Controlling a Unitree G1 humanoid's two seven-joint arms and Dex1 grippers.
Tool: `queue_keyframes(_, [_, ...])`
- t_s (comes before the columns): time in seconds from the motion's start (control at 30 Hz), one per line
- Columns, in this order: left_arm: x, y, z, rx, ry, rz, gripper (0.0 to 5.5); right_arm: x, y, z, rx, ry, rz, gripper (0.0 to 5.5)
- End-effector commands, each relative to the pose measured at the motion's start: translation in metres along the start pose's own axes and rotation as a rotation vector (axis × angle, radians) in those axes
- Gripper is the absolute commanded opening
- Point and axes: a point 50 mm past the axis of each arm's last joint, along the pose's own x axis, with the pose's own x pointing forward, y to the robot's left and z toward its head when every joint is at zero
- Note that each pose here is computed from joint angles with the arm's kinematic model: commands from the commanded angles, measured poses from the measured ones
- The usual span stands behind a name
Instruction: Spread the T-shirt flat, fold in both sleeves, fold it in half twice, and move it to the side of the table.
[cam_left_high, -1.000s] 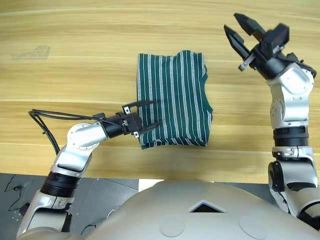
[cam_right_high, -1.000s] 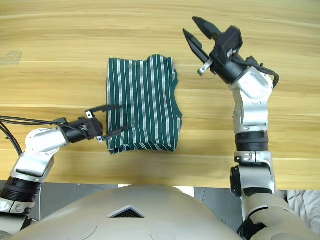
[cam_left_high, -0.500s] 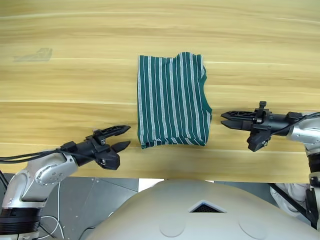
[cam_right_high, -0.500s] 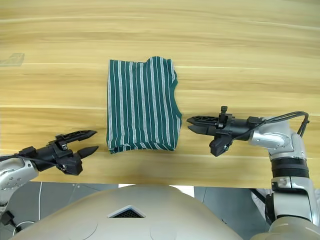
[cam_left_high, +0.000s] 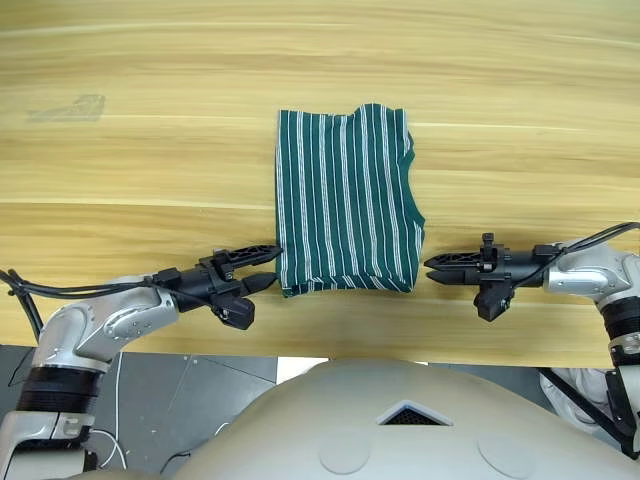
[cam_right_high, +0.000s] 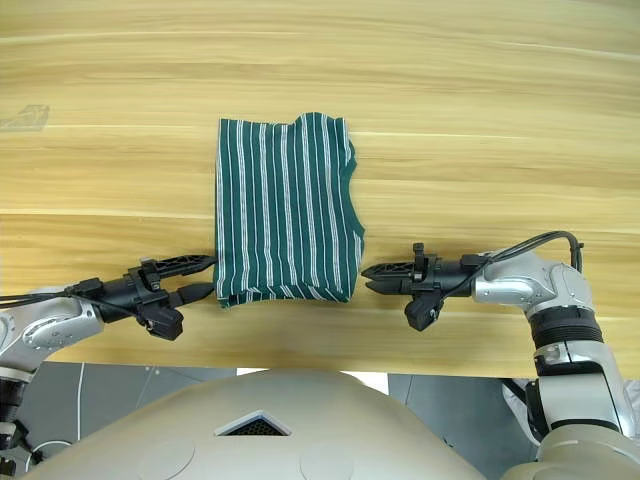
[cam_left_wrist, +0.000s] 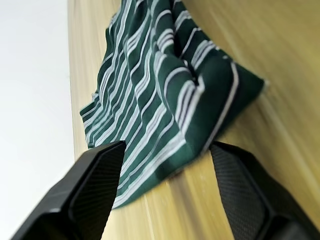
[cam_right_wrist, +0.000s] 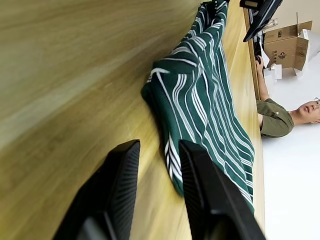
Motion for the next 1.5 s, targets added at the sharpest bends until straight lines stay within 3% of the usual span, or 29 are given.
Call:
queue_keyframes(0.03, [0.006,-0.024,0.009,-0.034,-0.06,-0.171,3.17,0.009,0.004,-0.001,0.031,-0.007,0.035,1.63])
queue_keyframes(0.23, [0.002,-0.032,0.01,-0.043,-0.066,-0.221,3.17,0.01,-0.001,-0.003,0.027,-0.004,0.009,2.47])
queue_keyframes(0.73, [0.017,-0.033,0.005,-0.015,-0.099,-0.243,3.17,0.033,-0.009,-0.005,0.008,-0.052,-0.025,2.47])
queue_keyframes(0.87, [0.018,-0.033,0.004,-0.011,-0.104,-0.246,2.52,0.035,-0.007,-0.005,0.027,-0.059,-0.016,2.5])
queue_keyframes(1.1, [0.018,-0.035,0.005,-0.013,-0.105,-0.253,1.26,0.034,-0.004,-0.004,0.04,-0.059,-0.012,1.16])
queue_keyframes(1.33, [0.014,-0.034,0.006,-0.071,-0.1,-0.227,0.37,0.036,-0.003,-0.003,0.043,-0.059,-0.017,0.05])
queue_keyframes(1.5, [0.005,-0.025,0.007,-0.196,-0.079,-0.209,0.19,0.036,-0.003,-0.004,0.102,-0.053,-0.059,0.0])
